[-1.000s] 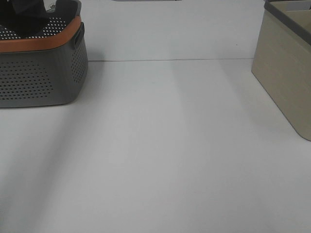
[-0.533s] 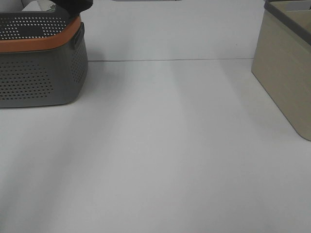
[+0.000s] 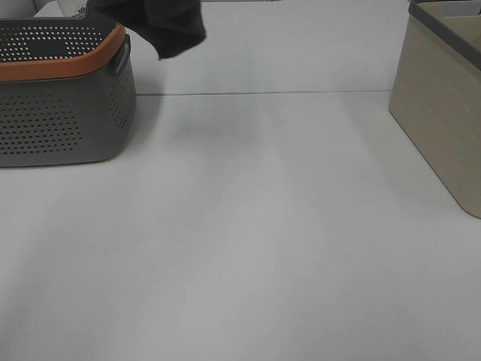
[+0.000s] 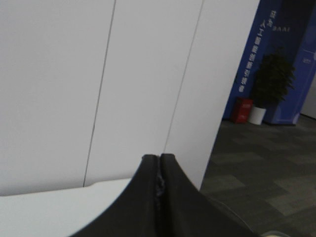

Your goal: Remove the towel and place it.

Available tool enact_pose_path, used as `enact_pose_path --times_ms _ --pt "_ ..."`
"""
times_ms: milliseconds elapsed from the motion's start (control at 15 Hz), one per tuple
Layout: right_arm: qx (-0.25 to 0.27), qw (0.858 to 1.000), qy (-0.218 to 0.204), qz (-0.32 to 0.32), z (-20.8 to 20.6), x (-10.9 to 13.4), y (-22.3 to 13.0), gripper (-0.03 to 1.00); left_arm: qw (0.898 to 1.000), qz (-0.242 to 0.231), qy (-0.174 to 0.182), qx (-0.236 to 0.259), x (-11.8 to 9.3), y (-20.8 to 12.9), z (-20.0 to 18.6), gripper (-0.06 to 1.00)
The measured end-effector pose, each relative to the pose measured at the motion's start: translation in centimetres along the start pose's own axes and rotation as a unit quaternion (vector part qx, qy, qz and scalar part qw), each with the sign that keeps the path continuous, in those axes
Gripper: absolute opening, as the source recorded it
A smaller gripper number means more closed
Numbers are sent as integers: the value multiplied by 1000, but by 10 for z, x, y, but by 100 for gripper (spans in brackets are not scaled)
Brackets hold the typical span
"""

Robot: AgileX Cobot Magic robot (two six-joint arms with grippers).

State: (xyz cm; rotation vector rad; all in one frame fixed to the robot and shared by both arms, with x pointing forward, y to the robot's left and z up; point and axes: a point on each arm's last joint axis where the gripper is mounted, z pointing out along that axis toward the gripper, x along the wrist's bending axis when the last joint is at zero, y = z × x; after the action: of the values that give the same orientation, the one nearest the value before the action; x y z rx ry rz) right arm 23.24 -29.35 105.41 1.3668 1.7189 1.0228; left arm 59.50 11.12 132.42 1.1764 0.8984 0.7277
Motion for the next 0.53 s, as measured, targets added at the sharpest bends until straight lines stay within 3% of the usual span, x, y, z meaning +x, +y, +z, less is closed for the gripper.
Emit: enact_pose_path --times_ms 133,333,533 --pt "0 1000 0 0 0 0 0 64 997 20 -43 57 -8 -11 -1 0" --pt "0 1000 1 0 0 0 0 64 984 58 -101 134 -17 -26 -5 0" --pt "-1 1000 4 2 0 1 0 64 973 82 -108 187 -14 -47 -3 0"
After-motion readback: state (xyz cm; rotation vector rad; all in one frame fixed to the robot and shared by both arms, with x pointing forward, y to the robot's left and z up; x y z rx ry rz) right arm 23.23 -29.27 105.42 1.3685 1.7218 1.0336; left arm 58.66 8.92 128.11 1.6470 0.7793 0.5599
